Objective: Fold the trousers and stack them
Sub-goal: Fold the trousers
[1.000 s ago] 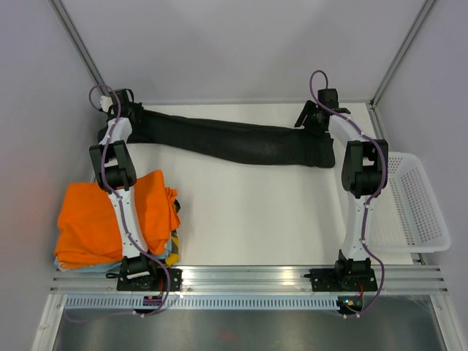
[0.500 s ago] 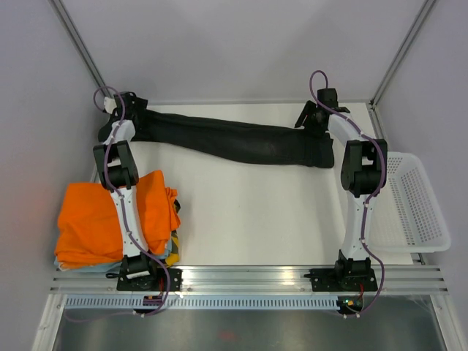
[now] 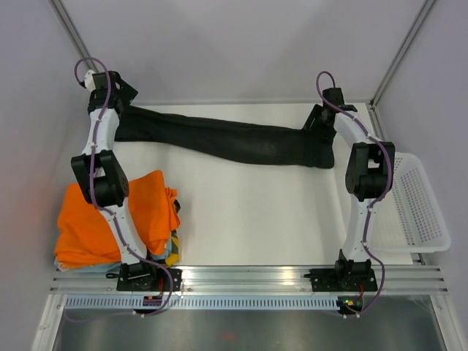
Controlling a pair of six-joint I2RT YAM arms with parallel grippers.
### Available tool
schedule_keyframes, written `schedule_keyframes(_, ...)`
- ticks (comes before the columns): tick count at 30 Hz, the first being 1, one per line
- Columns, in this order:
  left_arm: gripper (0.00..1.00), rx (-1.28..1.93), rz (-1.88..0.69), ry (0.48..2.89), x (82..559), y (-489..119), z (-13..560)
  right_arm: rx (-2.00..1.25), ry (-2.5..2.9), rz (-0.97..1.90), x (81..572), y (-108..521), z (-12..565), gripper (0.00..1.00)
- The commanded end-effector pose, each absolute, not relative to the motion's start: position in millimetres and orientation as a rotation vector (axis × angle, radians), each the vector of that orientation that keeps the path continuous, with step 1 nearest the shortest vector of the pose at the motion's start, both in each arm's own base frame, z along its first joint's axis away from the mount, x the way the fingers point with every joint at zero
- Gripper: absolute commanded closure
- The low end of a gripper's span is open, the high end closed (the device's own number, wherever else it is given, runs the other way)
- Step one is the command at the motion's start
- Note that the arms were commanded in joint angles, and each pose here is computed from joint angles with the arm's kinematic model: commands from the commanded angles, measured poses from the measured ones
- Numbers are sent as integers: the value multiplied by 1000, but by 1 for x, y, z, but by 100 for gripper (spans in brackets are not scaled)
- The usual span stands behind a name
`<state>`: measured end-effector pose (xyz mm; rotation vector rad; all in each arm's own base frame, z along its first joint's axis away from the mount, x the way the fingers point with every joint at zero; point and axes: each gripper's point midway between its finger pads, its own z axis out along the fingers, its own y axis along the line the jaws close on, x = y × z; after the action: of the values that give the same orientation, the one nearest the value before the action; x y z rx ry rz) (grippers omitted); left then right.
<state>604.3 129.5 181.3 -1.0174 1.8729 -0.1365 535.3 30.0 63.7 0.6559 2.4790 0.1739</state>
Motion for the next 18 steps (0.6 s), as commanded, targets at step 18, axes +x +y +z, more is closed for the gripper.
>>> schedule_keyframes(18, 3, -1383, 50, 2112, 506, 142, 93, 763, 2581, -21, 524, -1, -5, 34)
